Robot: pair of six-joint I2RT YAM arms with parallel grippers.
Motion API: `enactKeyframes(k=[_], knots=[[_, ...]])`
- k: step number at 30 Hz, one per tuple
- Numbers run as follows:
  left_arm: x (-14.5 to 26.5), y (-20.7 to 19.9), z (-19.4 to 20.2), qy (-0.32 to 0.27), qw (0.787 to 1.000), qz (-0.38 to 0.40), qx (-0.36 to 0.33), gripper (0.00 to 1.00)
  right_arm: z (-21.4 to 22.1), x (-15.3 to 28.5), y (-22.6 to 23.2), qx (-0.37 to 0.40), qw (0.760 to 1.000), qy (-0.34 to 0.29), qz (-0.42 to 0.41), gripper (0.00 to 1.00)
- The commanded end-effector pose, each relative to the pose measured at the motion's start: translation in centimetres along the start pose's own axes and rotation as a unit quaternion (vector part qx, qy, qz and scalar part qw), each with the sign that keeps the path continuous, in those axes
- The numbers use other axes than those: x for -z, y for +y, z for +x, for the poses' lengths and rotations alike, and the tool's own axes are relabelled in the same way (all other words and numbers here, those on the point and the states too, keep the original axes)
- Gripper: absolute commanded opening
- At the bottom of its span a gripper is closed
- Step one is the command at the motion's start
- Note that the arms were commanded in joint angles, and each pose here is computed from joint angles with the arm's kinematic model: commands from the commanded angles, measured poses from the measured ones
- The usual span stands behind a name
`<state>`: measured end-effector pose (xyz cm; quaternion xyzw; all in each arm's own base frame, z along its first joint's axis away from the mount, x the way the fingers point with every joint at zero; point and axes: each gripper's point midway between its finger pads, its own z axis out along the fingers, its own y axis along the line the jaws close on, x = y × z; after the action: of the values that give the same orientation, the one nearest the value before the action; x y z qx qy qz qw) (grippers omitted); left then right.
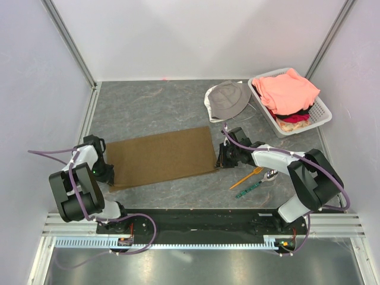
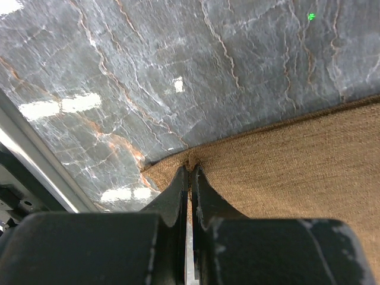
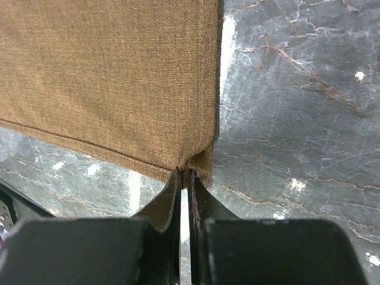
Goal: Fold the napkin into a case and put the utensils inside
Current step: Fold and flatten the napkin at the center of the board, then pick up the rectangle-folded napkin from the center of the board.
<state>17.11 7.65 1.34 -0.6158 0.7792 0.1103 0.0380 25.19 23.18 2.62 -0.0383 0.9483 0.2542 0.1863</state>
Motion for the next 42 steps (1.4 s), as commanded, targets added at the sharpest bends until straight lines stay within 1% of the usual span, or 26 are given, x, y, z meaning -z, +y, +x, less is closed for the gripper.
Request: enactKeyframes(k=[1,6,8,9,10,12,13,16,17,18,22,24,26,28,29,30,32,34,38,40,42], knots=[[-0.4,0.0,-0.8,-0.017,1.000,-0.006,0.016,0.05,0.2,-0.8,-0.2,-0.004,1.000,0.005,0.002,0.08],[-0.3,0.4,-1.0,-0.027,0.999,-0.009,0.014,0.09,0.3,-1.3,-0.4,0.000,1.000,0.012,0.004,0.08],[-0.3,0.4,-1.0,-0.027,0.999,-0.009,0.015,0.13,0.3,-1.3,-0.2,-0.001,1.000,0.014,0.001,0.08],[-0.3,0.4,-1.0,-0.027,0.999,-0.010,0.015,0.16,0.4,-1.3,-0.2,-0.002,1.000,0.014,0.000,0.09],[-0.4,0.3,-1.0,-0.025,1.000,-0.010,0.014,0.24,0.4,-1.3,-0.3,-0.003,1.000,0.012,0.000,0.09],[-0.2,0.2,-0.9,-0.019,1.000,-0.010,0.011,0.32,0.4,-1.3,-0.3,-0.002,1.000,0.012,0.001,0.10],[-0.1,0.3,-0.8,-0.016,1.000,-0.010,0.010,0.41,0.2,-1.3,-0.2,0.001,1.000,0.012,0.001,0.11],[0.6,0.6,-0.8,-0.016,1.000,-0.010,0.011,0.51,0.2,-1.2,-0.4,0.006,1.000,0.016,0.007,0.14],[1.1,0.4,-1.1,-0.024,1.000,0.000,0.014,0.55,0.2,-1.1,-0.4,0.009,1.000,0.016,0.008,0.15],[1.5,0.6,-1.1,-0.028,1.000,0.000,0.014,0.55,0.1,-1.0,-0.5,0.008,1.000,0.013,0.010,0.16],[3.8,0.5,-2.1,-0.052,0.998,0.030,0.024,0.54,-0.3,-0.5,-0.3,0.014,1.000,0.007,0.012,0.20],[5.0,0.1,-2.2,-0.060,0.996,0.060,0.027,0.49,-0.6,-0.2,-0.3,0.020,1.000,0.004,0.017,0.22],[6.0,-0.2,-2.4,-0.066,0.994,0.080,0.027,0.47,-0.8,-0.1,-0.6,0.025,0.999,0.000,0.027,0.22],[6.9,-0.9,-2.2,-0.062,0.992,0.109,0.026,0.43,-1.0,0.3,-0.9,0.034,0.999,-0.003,0.039,0.25],[7.2,-1.4,-1.8,-0.050,0.991,0.124,0.023,0.41,-1.3,0.6,-0.9,0.037,0.998,-0.009,0.041,0.29],[7.5,-2.2,-1.9,-0.050,0.988,0.145,0.022,0.35,-1.7,1.1,-0.7,0.042,0.998,-0.015,0.043,0.31],[7.7,-3.6,-1.1,-0.026,0.984,0.179,0.009,0.29,-2.3,1.7,-0.7,0.047,0.997,-0.028,0.050,0.38],[7.1,-4.6,-0.8,-0.014,0.982,0.188,0.004,0.23,-3.1,2.6,-0.3,0.055,0.996,-0.039,0.052,0.42],[6.5,-5.8,-0.7,-0.001,0.981,0.193,-0.009,0.20,-4.3,3.4,0.9,0.061,0.996,-0.056,0.044,0.52],[6.2,-6.4,-0.9,-0.004,0.981,0.195,-0.016,0.19,-4.8,3.2,1.7,0.066,0.995,-0.059,0.038,0.53],[5.4,-6.1,-0.9,-0.006,0.983,0.181,-0.016,0.19,-5.1,2.4,2.9,0.064,0.997,-0.051,0.014,0.53]])
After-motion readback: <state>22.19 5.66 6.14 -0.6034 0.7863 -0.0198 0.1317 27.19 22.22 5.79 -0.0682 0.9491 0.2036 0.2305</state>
